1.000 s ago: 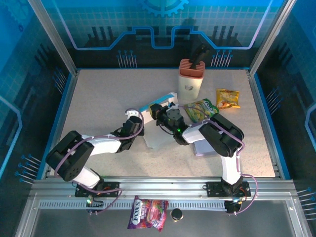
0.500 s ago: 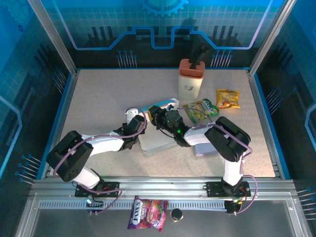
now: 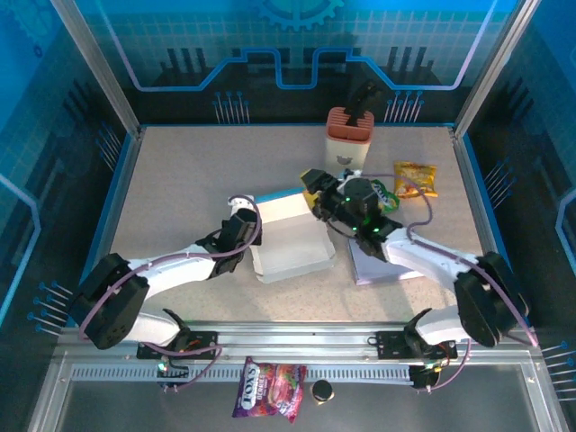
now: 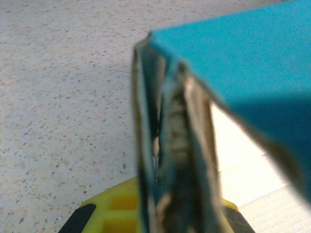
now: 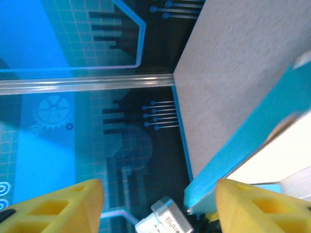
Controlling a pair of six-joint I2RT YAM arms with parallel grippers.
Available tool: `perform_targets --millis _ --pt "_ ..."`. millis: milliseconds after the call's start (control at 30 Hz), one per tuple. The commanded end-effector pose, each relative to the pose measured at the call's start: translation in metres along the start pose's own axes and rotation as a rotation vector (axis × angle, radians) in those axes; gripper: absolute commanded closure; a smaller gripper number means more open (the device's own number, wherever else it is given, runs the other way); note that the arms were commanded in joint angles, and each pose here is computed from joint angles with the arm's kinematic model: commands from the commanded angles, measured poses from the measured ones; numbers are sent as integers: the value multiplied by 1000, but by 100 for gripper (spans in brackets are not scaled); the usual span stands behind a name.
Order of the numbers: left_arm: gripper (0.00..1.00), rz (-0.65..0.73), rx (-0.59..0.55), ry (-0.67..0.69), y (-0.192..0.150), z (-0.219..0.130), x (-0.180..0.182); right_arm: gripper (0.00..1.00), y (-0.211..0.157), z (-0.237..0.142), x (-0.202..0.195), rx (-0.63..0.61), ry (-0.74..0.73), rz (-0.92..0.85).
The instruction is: Fold the paper box
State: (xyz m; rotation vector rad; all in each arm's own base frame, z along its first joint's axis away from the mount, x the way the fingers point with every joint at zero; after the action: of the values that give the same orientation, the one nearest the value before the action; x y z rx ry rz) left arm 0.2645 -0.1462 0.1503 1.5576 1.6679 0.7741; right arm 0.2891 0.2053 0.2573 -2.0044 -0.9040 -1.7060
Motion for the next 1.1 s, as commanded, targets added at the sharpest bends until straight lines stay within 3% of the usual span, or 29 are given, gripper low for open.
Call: perform_targets --millis 0,133,267,533,667,933,1067 --pt "100 68 47 -108 3 -5 1 42 21 -30 -7 16 -141 -186" --pt "100 69 112 -227 14 -9 6 45 52 -77 -1 1 -198 -379" --pt "100 -2 175 -410 39 -17 11 55 75 -114 0 35 -209 -508" --pt "100 -118 280 -595 78 -7 12 60 83 -116 -2 209 -145 -586" --pt "100 -155 271 -604 94 -2 12 49 73 -119 -13 168 -176 -454" --pt "100 -185 276 -579 106 0 10 59 45 -118 -42 18 -124 -163" --pt "100 -223 283 -576 105 -1 10 55 38 -111 -58 -64 -61 -19"
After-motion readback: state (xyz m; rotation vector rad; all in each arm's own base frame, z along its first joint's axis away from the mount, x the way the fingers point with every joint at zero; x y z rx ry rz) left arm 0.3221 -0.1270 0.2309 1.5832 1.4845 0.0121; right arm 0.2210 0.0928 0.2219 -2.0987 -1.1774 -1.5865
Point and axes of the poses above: each hand's point on the last joint's axis, 136 mm out from that joint toward the fingers, its own z axis out along the fingers, its own x axis along the line the jaws close on, y = z × x, the point moved 9 cm from there along -z, back along the fingers, and after that the axes turned 4 degrees about -z, right-handed, at the moved point
